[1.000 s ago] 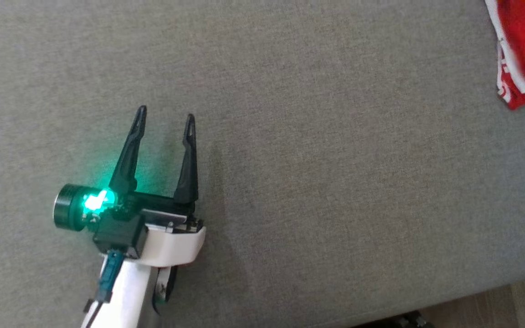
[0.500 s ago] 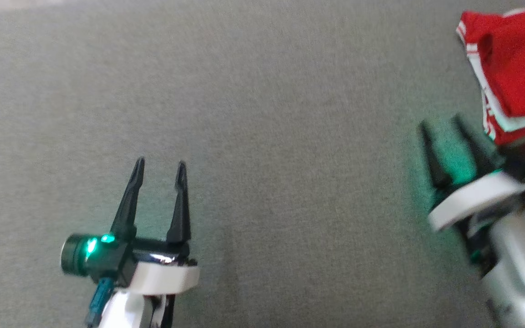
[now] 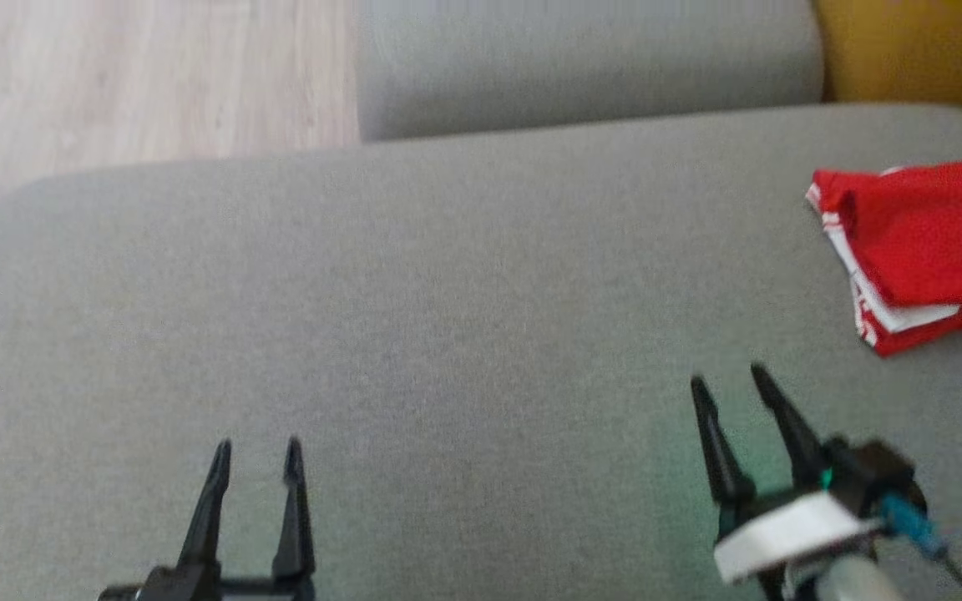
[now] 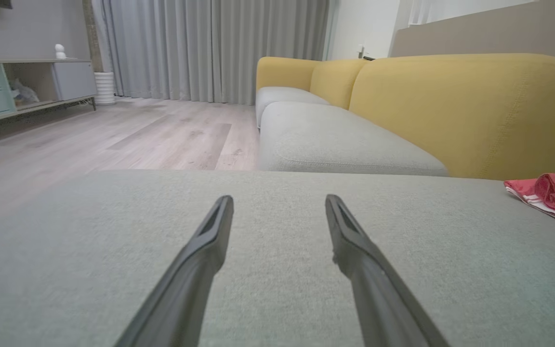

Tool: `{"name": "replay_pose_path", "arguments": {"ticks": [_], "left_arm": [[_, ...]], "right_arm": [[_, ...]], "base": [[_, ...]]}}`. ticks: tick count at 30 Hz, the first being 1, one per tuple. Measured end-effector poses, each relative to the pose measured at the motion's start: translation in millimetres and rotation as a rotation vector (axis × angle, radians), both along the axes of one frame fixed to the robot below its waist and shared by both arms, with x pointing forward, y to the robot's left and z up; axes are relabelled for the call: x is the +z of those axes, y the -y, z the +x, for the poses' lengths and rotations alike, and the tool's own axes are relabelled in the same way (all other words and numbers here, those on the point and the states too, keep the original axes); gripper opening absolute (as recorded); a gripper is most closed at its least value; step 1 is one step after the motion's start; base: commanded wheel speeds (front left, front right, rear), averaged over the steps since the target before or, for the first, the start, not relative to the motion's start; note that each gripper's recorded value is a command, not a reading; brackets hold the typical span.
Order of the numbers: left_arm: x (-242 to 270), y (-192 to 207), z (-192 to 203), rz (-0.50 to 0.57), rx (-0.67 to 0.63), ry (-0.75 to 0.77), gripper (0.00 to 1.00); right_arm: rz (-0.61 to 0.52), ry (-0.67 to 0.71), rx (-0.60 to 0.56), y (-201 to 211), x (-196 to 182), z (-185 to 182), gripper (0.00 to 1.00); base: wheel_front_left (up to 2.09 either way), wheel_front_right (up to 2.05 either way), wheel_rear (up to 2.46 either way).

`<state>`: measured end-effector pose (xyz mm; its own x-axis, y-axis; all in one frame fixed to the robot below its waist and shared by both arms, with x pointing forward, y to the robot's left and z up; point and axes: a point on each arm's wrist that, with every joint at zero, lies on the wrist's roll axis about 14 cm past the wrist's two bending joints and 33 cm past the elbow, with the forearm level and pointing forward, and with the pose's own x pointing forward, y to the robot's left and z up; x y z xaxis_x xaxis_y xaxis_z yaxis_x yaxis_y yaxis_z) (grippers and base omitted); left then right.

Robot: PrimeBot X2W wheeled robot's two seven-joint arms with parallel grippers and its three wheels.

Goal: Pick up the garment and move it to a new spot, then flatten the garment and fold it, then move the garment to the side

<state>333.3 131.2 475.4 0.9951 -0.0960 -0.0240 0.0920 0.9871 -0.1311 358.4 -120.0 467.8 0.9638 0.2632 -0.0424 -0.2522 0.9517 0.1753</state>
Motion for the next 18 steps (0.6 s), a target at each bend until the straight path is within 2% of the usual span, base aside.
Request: {"name": "replay_pose_path", "arguments": {"ticks": [5,18], "left_arm": [[6.2,-12.0,-17.1,0.008,0.04,0.022,1.0],[9.8,-17.6,-24.9,0.019,0.056,0.038,1.0]], "right_arm": [[-0.059,0.028,-0.017,1.0,2.8,-28.7,1.0],[-0.075,0.079,-0.059,10.3,16.8,-35.6,1.0]], "base": [[0.0,0.0,0.0],[0.0,0.0,0.0]]}}
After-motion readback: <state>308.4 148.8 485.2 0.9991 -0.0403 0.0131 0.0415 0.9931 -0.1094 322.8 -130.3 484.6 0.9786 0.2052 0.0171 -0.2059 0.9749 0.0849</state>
